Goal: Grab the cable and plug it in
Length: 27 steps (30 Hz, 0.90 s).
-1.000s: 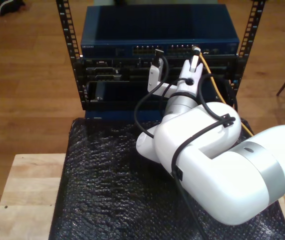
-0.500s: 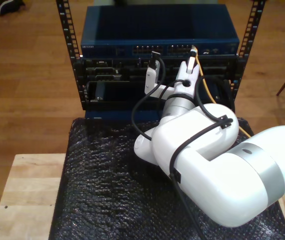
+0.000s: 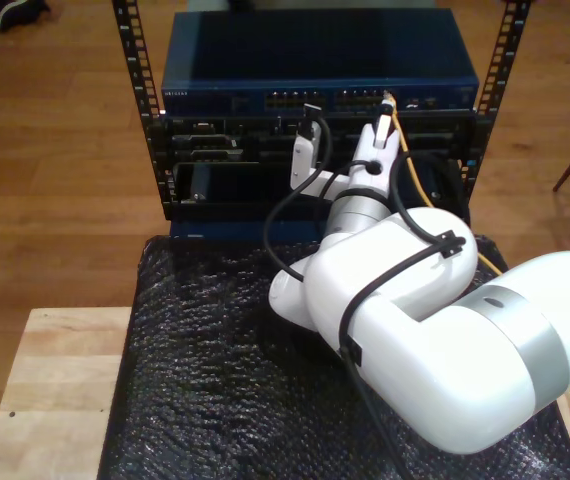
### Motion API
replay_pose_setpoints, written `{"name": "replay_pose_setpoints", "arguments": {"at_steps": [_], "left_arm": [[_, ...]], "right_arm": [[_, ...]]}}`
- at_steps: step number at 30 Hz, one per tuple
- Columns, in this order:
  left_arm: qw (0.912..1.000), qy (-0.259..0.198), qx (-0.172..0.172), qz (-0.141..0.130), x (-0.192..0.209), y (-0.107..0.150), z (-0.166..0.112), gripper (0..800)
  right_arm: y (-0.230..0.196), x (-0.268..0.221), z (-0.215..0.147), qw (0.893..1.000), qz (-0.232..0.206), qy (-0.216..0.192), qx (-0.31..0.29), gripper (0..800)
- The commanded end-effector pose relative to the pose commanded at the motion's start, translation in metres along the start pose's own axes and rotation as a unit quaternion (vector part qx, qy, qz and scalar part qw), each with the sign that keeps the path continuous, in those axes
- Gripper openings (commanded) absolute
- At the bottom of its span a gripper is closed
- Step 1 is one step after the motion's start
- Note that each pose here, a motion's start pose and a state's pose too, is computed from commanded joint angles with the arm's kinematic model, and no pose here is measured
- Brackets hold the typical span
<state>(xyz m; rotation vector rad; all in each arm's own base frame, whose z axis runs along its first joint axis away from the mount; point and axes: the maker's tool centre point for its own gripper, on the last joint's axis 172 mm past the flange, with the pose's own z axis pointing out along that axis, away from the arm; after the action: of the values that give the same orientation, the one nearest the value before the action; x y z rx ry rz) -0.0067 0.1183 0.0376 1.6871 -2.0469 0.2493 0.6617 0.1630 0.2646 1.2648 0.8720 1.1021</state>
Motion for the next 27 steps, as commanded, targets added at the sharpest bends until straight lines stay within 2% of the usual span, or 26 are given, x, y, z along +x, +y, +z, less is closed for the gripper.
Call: {"name": "replay_pose_setpoints", "arguments": {"at_steps": [27], "left_arm": [[1.0000,0.000,0.000,0.000,0.0000,0.0000,0.0000,800]], "right_arm": [[0.0063,-0.0033,0.0024,1.000,0.003,-0.003,-0.004,0]]}}
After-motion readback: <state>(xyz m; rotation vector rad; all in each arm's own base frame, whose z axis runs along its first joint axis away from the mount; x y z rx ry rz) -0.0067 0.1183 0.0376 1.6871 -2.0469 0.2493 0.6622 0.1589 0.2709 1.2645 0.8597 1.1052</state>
